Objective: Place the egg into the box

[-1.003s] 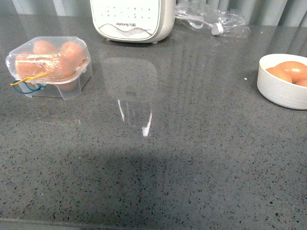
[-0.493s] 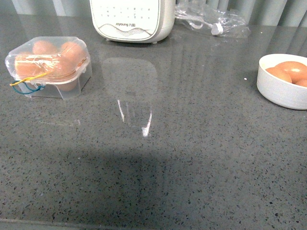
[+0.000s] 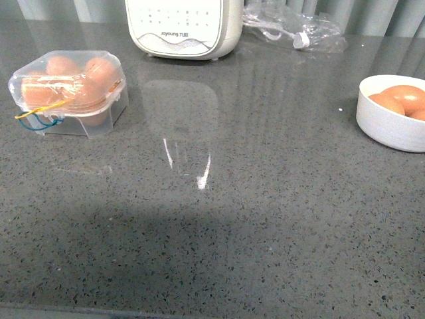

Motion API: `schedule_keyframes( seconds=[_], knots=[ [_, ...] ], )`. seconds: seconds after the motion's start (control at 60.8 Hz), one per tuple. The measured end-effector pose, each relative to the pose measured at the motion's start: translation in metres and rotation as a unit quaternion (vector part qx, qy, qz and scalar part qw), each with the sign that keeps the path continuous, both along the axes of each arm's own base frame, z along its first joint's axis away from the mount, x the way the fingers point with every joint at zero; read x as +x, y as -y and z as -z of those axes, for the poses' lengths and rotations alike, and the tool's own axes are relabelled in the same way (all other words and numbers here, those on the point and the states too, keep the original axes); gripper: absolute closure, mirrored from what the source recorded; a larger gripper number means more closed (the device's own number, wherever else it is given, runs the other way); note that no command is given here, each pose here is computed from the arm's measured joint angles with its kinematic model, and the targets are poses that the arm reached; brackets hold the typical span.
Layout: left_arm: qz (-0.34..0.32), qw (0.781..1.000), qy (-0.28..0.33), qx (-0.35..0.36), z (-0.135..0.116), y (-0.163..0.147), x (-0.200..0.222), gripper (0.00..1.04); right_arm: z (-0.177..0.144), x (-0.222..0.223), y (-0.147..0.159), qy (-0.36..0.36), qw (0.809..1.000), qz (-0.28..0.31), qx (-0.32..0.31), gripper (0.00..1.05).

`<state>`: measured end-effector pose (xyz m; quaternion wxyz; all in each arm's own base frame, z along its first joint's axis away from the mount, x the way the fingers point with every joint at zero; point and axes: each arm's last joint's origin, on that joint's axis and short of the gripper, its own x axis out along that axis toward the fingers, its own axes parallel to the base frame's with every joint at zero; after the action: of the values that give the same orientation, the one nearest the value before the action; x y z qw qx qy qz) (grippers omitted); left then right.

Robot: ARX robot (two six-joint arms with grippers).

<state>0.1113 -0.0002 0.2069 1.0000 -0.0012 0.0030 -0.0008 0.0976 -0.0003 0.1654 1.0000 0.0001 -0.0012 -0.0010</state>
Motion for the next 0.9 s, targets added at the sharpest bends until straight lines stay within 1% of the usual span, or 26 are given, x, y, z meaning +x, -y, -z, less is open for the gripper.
schedule_keyframes(
  seconds=[0.214, 0.345, 0.427, 0.805, 0.904],
  knots=[
    [0.0, 1.0, -0.001, 0.0, 0.013, 0.0, -0.003, 1.01, 0.0, 0.0, 0.0, 0.0, 1.0, 0.0, 0.0, 0.07],
    [0.001, 1.0, -0.006, 0.0, 0.022, 0.0, -0.012, 1.01, 0.0, 0.0, 0.0, 0.0, 1.0, 0.0, 0.0, 0.07],
    [0.0, 1.0, 0.005, 0.0, 0.021, 0.0, -0.014, 1.01, 0.0, 0.0, 0.0, 0.0, 1.0, 0.0, 0.0, 0.07],
    [0.0, 1.0, 0.004, 0.0, 0.036, 0.0, -0.014, 1.01, 0.0, 0.0, 0.0, 0.0, 1.0, 0.0, 0.0, 0.07],
    [0.001, 1.0, 0.013, 0.0, 0.034, 0.0, -0.015, 1.01, 0.0, 0.0, 0.0, 0.0, 1.0, 0.0, 0.0, 0.07]
  ],
)
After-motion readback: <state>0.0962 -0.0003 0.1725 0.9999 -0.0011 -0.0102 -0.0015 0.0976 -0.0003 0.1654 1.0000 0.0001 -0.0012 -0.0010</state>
